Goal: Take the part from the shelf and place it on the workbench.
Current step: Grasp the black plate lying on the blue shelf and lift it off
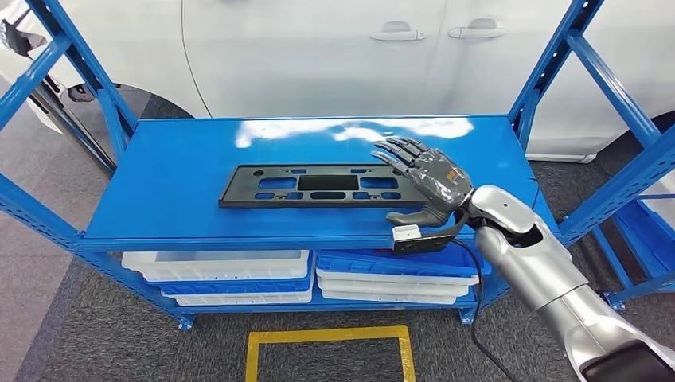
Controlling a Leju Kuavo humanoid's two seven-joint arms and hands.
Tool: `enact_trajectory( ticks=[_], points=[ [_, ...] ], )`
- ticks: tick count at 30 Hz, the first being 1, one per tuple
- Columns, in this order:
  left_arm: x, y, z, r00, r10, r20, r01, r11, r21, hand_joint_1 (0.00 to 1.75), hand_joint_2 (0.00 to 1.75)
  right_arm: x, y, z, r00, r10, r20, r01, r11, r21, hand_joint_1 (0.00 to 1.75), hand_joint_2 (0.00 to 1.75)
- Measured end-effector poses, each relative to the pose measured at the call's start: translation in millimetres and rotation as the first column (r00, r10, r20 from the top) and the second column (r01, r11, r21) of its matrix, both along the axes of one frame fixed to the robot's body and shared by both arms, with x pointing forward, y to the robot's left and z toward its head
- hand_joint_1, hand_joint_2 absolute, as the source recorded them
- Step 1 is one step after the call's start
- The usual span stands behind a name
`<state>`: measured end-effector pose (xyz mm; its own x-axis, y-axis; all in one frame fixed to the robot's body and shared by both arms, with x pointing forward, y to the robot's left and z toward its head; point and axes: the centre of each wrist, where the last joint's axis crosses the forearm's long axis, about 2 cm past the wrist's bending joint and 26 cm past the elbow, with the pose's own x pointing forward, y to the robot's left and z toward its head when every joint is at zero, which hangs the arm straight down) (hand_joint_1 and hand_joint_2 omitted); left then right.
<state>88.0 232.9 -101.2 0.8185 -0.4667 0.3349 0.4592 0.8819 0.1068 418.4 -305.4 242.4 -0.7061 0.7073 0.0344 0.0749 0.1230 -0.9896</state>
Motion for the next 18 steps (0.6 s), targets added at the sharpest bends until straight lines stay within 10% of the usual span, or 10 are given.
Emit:
enact_trajectory(
  ticks=[12, 16, 18],
  points=[
    [0.2, -1, 0.2, 1.000, -0.012, 0.008, 0.012, 1.000, -0.005, 0.00, 0.00, 12, 20, -7, 0.999, 0.021, -0.046, -0.022, 1.000, -0.018, 0.00, 0.00],
    [1.2, -1, 0.4, 1.000, -0.011, 0.012, 0.011, 1.000, 0.001, 0.00, 0.00, 13, 24, -7, 0.998, 0.028, -0.054, -0.029, 0.999, -0.019, 0.00, 1.75],
    [1.5, -1, 0.4, 1.000, -0.008, 0.012, 0.008, 1.000, 0.005, 0.00, 0.00, 14, 26, -6, 0.998, 0.033, -0.054, -0.034, 0.999, -0.019, 0.00, 1.75]
  ],
)
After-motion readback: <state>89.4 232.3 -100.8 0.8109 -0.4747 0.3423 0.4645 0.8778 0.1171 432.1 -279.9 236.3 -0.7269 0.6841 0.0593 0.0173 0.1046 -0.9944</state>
